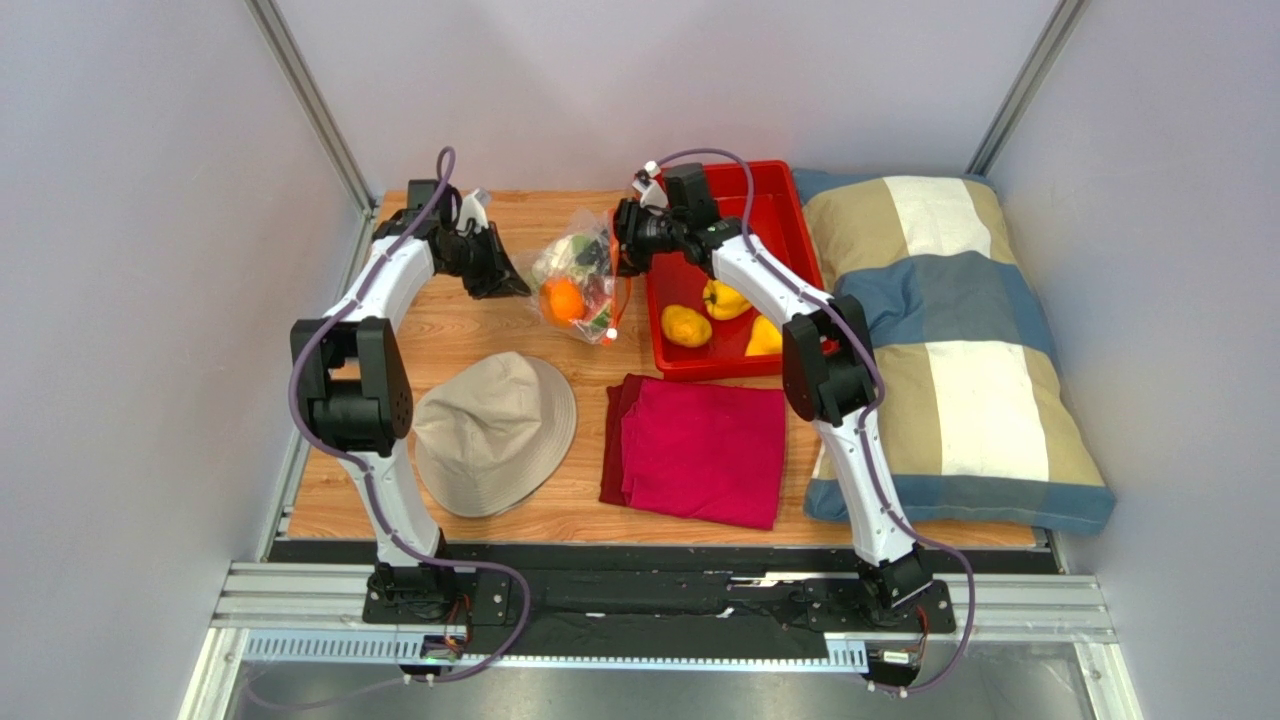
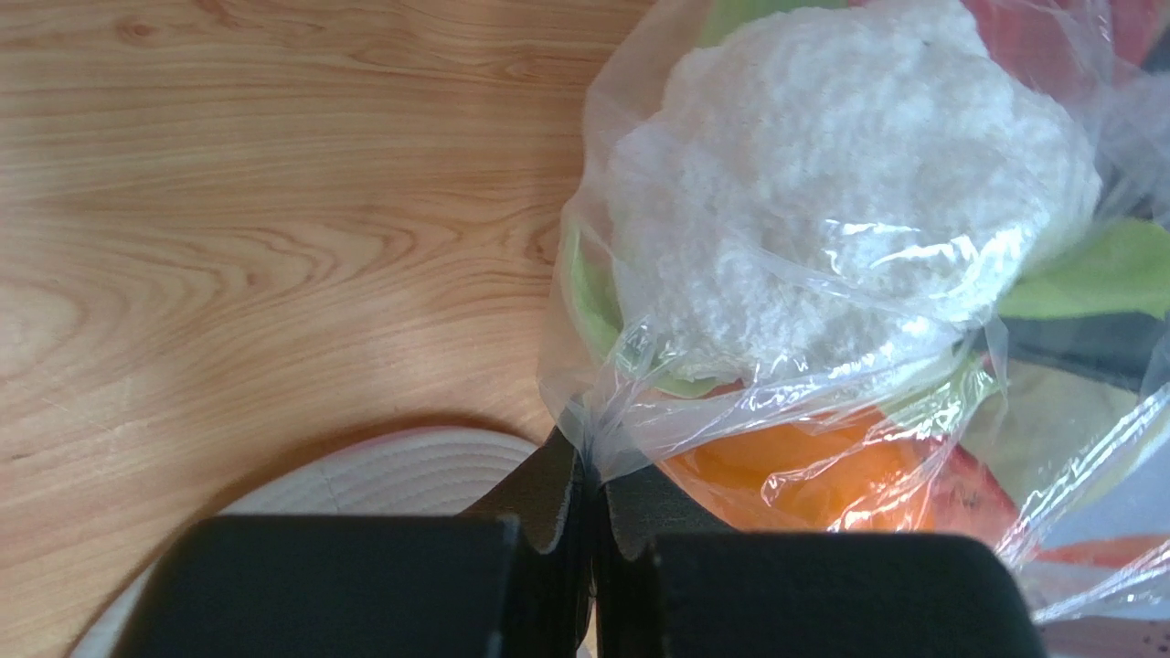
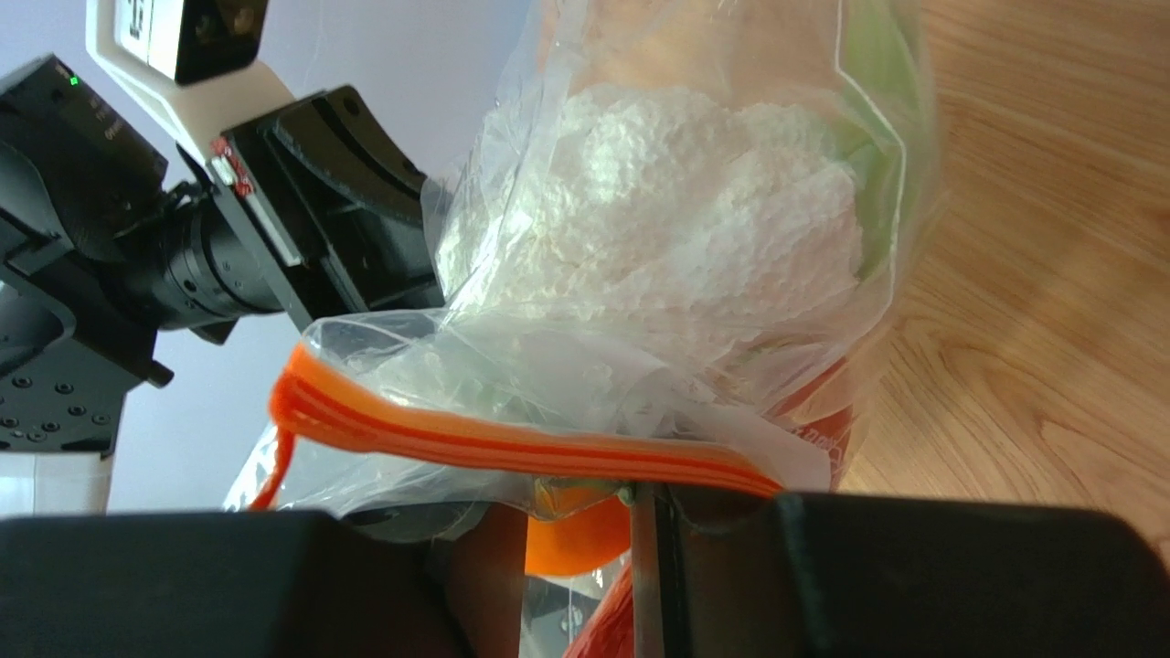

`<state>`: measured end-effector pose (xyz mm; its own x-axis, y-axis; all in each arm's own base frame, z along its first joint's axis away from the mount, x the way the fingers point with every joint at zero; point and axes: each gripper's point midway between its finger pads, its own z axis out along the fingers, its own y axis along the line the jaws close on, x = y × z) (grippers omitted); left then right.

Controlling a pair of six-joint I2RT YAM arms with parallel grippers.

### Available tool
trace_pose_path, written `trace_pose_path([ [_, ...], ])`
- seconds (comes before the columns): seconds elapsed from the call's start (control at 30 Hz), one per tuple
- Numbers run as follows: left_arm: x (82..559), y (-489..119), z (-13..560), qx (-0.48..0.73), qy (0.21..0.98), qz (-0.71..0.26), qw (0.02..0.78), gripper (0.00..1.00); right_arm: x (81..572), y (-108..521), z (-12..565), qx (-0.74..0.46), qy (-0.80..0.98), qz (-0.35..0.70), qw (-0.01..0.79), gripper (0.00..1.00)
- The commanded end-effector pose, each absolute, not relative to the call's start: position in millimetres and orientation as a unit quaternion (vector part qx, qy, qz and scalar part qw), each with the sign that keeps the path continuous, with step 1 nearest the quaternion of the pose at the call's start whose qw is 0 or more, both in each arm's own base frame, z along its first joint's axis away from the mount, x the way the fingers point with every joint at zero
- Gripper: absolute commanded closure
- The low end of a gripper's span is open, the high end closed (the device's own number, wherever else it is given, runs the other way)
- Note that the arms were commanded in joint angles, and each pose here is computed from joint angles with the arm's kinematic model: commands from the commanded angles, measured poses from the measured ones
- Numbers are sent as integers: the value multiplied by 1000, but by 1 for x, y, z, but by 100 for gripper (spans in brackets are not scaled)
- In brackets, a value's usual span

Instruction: Open the zip-top bag and remove the fake food

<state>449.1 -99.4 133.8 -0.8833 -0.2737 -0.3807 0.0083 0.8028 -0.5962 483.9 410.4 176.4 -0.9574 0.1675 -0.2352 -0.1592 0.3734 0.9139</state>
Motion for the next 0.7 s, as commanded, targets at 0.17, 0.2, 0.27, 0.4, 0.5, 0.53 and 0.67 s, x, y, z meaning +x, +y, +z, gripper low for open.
trace_pose_path([
  [0.17, 478, -54, 116, -105, 929, -255, 246, 100, 487, 393, 208, -17, 806, 568, 168, 100],
  [0.2, 478, -56, 118, -106, 928, -260, 244, 100, 492, 395, 211, -14, 804, 569, 173, 98],
  [0.27, 474, -59, 123, -98, 927, -261, 249, 100, 499, 403, 187, 0, 812, 561, 161, 92],
  [0.4, 469, -60, 132, -89, 928, -254, 259, 99, 505, 422, 170, 12, 812, 563, 150, 73],
  [0.5, 468, -59, 133, -88, 930, -250, 255, 100, 502, 424, 159, 25, 823, 550, 143, 39],
  [0.53, 468, -58, 133, -89, 930, -249, 256, 100, 500, 423, 157, 25, 828, 542, 142, 31],
  [0.67, 466, -62, 126, -100, 929, -261, 243, 100, 488, 403, 154, 15, 851, 505, 145, 0],
])
